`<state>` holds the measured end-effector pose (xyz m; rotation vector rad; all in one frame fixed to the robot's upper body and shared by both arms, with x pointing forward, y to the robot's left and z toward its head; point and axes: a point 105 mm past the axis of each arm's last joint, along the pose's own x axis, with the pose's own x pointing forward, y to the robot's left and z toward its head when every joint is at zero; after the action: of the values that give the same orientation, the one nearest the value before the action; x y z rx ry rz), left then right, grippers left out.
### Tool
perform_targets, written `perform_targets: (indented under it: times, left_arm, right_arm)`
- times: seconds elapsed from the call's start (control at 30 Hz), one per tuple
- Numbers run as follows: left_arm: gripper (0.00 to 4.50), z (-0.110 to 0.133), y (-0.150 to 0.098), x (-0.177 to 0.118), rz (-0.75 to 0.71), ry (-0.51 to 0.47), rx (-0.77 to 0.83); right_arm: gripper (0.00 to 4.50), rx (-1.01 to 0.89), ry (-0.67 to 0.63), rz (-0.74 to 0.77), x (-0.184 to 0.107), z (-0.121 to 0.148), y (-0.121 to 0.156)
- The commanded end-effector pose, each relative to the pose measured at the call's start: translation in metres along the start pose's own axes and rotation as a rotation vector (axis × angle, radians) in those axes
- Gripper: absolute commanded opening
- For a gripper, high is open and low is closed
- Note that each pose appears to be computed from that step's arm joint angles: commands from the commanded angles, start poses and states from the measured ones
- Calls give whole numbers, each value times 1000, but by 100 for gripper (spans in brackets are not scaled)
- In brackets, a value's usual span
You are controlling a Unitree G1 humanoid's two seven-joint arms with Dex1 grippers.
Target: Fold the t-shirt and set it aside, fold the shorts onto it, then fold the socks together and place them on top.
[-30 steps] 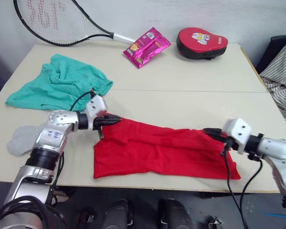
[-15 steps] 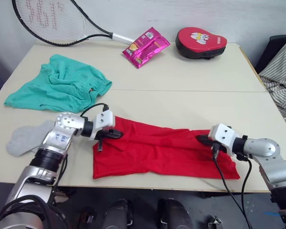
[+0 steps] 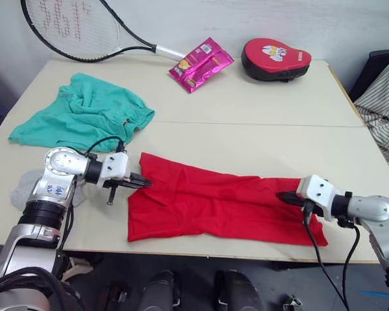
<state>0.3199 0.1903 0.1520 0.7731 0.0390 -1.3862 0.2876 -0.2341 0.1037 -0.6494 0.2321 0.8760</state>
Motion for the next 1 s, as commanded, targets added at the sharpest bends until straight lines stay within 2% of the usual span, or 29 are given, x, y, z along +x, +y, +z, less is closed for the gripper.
perform_targets:
  times: [0.03, 0.17, 0.27, 0.43, 0.63, 0.73, 0.97, 1.0]
  left_arm:
    - [146, 22, -3, -15, 71, -46, 103]
    - [274, 18, -25, -12, 48, 2, 198]
    - [274, 7, -25, -1, 101, 63, 277]
    - [274, -4, -23, 16, 117, 92, 309]
    - [274, -10, -25, 27, 95, 82, 338]
    - [214, -8, -28, 28, 91, 48, 333]
    - [3, -12, -36, 27, 78, 30, 335]
    - [3, -14, -37, 26, 78, 32, 332]
  right_arm:
    - [0, -22, -94, -43, -10, 17, -3]
    - [0, -20, -104, -35, -12, 18, 4]
    - [0, -11, -113, -25, -9, 19, 10]
    - [0, -11, -121, -16, -5, 24, 12]
    - [0, -9, -118, -14, -6, 26, 13]
    - [0, -3, -114, -22, -8, 25, 13]
    - [0, 10, -109, -30, -10, 23, 16]
    - [0, 11, -109, -31, -9, 23, 16]
